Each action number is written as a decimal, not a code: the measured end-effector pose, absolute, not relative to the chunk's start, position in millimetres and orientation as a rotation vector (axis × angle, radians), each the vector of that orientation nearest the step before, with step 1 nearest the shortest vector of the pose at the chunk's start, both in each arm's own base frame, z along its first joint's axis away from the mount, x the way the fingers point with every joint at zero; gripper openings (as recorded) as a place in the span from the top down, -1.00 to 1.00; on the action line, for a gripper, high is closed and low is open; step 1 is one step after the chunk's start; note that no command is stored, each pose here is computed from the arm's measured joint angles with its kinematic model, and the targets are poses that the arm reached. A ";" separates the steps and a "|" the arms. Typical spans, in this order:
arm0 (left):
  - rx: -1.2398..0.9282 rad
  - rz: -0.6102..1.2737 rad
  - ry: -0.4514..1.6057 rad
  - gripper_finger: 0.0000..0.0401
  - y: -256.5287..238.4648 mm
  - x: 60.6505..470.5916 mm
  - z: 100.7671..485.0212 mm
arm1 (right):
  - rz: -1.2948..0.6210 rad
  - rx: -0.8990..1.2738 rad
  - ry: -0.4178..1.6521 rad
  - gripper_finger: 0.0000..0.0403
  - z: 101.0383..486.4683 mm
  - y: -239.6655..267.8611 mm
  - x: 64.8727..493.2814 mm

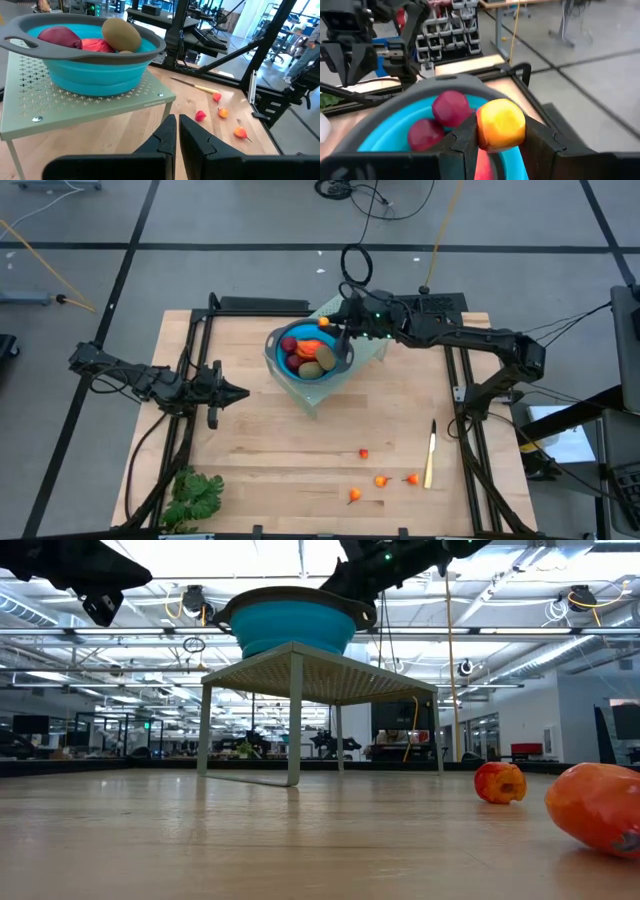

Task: Pick & Place Fruit
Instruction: Put the peach into the collapsible colander on the shelf, then put the knife on the shelf

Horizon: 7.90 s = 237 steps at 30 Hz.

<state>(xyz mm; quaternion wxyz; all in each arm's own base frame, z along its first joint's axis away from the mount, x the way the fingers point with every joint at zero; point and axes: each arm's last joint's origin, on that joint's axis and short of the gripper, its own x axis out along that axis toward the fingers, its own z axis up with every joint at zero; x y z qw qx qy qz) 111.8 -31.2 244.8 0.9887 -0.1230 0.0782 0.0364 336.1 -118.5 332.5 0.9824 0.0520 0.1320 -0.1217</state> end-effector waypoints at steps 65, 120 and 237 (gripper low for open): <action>-0.243 0.098 0.161 0.91 -30.5 111.5 244.0 | -0.117 0.066 0.304 0.41 344.1 -96.0 323.9; -0.225 0.104 0.200 0.90 -30.1 110.8 240.1 | 0.053 0.168 0.825 1.00 306.8 119.5 224.9; -0.225 0.092 0.249 0.91 -30.3 109.6 235.4 | -1.046 1.340 1.301 1.00 175.0 145.3 147.8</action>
